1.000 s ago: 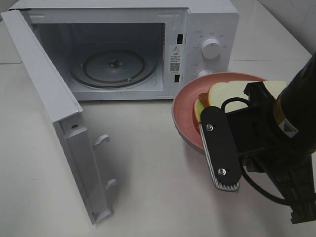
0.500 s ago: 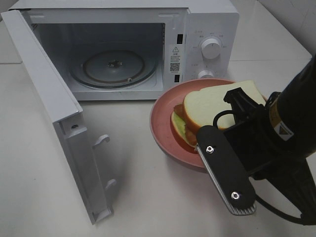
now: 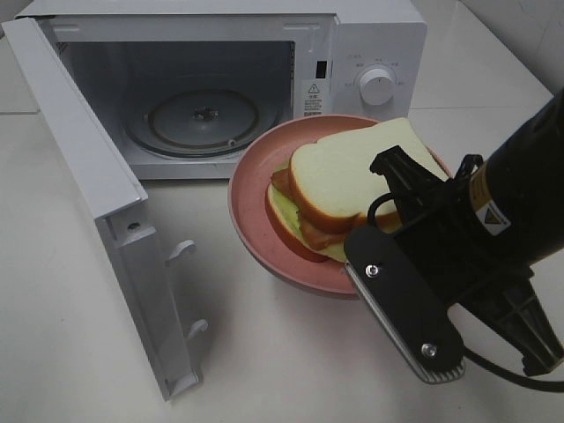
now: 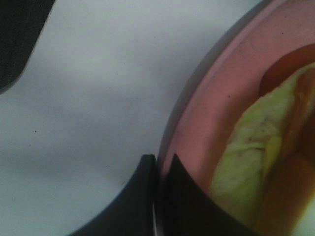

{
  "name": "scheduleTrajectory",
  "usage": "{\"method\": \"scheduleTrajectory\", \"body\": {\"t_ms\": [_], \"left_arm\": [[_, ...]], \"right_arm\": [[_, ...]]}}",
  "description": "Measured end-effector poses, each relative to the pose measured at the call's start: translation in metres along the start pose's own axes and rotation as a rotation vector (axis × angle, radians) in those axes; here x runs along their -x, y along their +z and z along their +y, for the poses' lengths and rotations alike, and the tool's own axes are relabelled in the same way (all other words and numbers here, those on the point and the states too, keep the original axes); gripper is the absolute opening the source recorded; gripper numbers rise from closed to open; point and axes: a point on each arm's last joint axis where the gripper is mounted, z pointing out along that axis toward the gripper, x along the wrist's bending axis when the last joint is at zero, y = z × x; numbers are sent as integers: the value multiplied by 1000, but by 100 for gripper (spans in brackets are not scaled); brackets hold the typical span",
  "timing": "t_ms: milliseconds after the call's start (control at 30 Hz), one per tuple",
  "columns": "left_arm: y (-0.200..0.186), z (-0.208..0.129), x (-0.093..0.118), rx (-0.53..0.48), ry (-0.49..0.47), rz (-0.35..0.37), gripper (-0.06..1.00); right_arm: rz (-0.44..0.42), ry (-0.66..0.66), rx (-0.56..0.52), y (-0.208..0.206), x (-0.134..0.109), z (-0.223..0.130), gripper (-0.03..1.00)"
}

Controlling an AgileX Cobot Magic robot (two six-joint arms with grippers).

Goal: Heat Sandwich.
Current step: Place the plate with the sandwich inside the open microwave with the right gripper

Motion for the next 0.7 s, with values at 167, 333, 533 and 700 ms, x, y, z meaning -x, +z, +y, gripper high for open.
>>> {"method": "scheduleTrajectory", "body": {"t_ms": [167, 333, 533, 700], "left_arm": [[0, 0, 0, 0, 0, 0, 97], [0, 0, 0, 0, 0, 0, 97], [0, 0, 0, 0, 0, 0, 97], [0, 0, 0, 0, 0, 0, 97]], "right_arm": [[9, -35, 20, 2, 2, -7, 3], [12, -74, 85, 3, 4, -11, 3], [39, -102, 81, 14, 7, -20, 3], [42, -113, 95, 23, 10, -19, 3]]}}
